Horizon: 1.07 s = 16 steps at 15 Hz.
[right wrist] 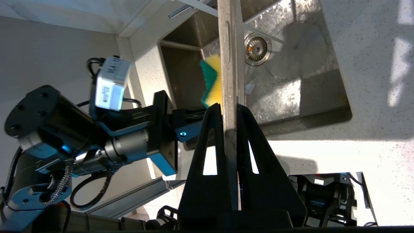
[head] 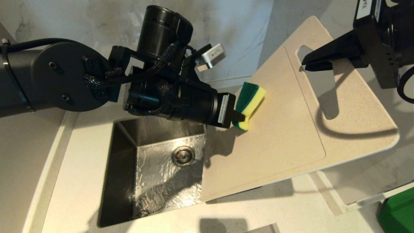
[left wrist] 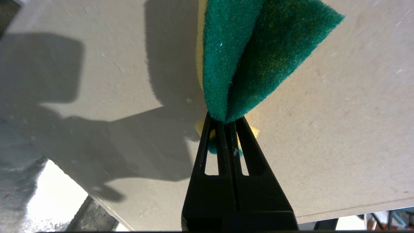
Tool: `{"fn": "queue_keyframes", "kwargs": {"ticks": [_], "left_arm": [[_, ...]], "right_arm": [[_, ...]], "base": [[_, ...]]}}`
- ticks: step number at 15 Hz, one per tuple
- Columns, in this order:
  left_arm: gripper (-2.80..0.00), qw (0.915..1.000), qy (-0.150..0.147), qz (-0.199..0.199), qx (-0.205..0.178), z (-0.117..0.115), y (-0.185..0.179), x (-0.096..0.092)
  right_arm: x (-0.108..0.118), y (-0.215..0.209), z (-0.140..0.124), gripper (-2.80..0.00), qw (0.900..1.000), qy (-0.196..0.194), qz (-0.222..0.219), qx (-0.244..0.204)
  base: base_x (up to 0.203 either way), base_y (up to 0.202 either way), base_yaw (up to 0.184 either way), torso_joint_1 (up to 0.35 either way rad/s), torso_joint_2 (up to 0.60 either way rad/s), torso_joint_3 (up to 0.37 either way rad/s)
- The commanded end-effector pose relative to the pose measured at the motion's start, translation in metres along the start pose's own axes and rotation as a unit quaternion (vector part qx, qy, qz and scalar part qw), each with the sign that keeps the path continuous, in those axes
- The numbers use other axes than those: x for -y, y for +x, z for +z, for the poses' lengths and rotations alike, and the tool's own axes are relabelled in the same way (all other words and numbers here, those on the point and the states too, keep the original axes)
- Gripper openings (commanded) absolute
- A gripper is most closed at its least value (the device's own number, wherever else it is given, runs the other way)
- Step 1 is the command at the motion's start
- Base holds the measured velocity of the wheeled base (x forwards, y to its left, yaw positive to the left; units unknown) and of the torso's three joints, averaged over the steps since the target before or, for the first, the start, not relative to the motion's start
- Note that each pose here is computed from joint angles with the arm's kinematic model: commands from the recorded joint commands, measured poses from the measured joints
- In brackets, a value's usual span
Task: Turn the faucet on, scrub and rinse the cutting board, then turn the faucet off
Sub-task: Scrub the cutting board underwater
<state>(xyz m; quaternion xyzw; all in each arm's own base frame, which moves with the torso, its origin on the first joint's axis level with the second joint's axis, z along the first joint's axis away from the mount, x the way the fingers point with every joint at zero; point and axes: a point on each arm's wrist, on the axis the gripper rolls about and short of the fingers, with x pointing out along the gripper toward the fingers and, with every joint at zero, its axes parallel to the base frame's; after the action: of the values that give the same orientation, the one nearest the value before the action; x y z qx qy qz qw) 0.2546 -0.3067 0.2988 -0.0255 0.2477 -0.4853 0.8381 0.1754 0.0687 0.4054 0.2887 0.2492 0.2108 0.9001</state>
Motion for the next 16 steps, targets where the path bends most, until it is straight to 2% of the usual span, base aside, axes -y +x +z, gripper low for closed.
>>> {"fn": "queue_keyframes", "kwargs": {"ticks": [1,3,5,8,12,16], "left_arm": [[-2.80,1.0000,0.001,-0.003,-0.008,-0.002,0.000,0.004],[-2.80,0.9999,0.002,-0.004,-0.009,-0.003,0.001,0.006],[-2.80,0.9999,0.002,0.012,-0.010,-0.005,0.002,0.007],[-2.80,0.9990,-0.003,0.019,-0.040,-0.020,0.009,0.002],[-2.80,0.9938,-0.019,0.037,-0.103,-0.057,0.018,-0.011],[-2.80,0.9906,-0.026,0.062,-0.119,-0.097,0.030,-0.030]], "right_arm": [[0.000,-0.001,0.000,-2.80,1.000,0.003,0.000,-0.002],[0.000,-0.003,0.000,-2.80,1.000,0.005,0.002,0.001],[-0.001,-0.003,-0.001,-2.80,1.000,0.005,0.002,0.001],[-0.002,-0.010,-0.001,-2.80,1.000,0.002,0.007,0.008],[-0.003,-0.012,0.000,-2.80,1.000,0.002,0.010,0.011],[-0.004,-0.014,0.000,-2.80,1.000,0.000,0.012,0.014]], "base": [[0.000,0.000,0.000,0.000,0.00,0.000],[0.000,0.000,0.000,0.000,0.00,0.000],[0.000,0.000,0.000,0.000,0.00,0.000],[0.000,0.000,0.000,0.000,0.00,0.000],[0.000,0.000,0.000,0.000,0.00,0.000],[0.000,0.000,0.000,0.000,0.00,0.000]]}}
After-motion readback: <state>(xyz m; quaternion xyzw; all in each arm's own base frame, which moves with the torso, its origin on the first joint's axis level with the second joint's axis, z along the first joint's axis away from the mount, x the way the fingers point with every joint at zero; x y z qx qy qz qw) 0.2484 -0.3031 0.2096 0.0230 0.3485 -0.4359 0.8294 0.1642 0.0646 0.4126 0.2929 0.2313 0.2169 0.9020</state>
